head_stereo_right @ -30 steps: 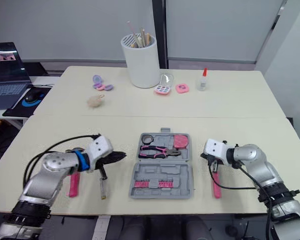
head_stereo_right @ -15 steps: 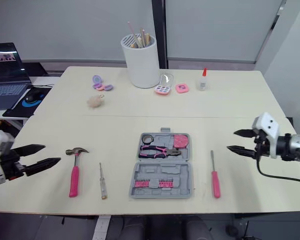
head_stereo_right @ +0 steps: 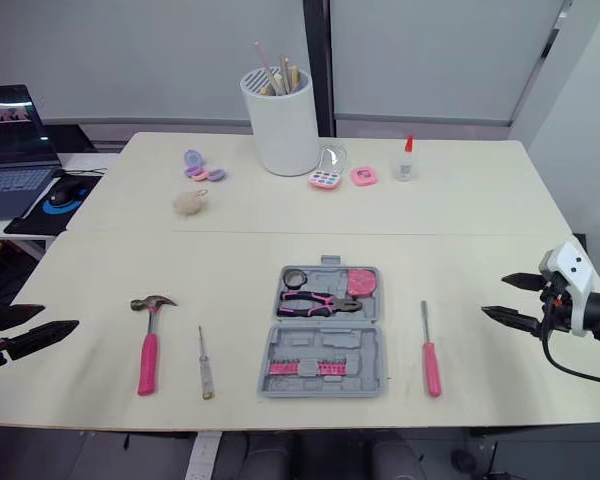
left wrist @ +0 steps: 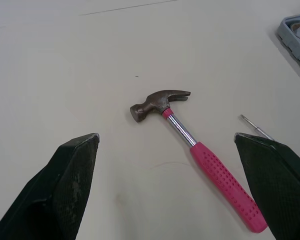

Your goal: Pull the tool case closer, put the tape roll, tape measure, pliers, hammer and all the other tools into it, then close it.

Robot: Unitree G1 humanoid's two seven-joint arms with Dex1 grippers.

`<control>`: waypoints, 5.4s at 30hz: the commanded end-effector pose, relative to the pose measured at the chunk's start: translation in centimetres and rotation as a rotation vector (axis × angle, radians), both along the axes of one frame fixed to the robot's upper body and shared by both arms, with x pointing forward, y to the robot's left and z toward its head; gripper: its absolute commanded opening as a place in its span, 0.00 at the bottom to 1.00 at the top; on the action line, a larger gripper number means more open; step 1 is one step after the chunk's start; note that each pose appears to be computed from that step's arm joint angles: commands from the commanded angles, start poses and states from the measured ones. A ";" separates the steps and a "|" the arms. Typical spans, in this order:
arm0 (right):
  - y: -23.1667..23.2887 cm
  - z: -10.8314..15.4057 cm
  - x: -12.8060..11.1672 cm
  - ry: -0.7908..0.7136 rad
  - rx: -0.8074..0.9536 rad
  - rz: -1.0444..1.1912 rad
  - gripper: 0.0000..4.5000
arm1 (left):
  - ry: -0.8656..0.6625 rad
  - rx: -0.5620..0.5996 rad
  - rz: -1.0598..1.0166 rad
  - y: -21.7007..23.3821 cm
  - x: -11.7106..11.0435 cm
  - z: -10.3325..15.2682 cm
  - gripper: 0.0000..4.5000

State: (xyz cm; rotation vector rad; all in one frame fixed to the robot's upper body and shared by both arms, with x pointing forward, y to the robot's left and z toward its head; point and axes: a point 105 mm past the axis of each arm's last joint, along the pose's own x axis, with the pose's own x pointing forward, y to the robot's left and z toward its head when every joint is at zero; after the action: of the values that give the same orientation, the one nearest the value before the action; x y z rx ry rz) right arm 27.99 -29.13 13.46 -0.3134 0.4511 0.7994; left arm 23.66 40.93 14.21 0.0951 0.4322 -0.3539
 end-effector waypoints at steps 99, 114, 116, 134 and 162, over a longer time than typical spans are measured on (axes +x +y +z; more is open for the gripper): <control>21.0 3.2 -1.5 -0.202 0.162 0.694 1.00 | 0.142 -0.064 0.534 -19.2 -1.4 -14.4 0.05; 19.8 3.2 -1.8 -0.190 0.120 0.686 1.00 | -0.019 0.144 0.189 -16.4 -0.2 -8.5 0.05; 19.5 3.2 -1.8 -0.191 0.100 0.682 1.00 | -0.032 0.183 0.020 -16.7 0.1 -6.6 0.05; 18.8 2.8 -2.0 -0.235 0.027 0.582 1.00 | -0.085 0.489 -1.040 -26.7 1.7 -0.7 0.05; 18.3 1.2 -3.0 -0.205 -0.026 0.539 1.00 | -0.277 0.607 -1.157 -32.0 6.6 -6.5 0.05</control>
State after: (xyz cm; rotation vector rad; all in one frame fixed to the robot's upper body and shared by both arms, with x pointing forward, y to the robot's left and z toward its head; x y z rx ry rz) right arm 24.98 -11.09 13.82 -0.5208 0.2209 1.2649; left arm 30.21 9.54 7.21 0.9745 0.1968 -1.3080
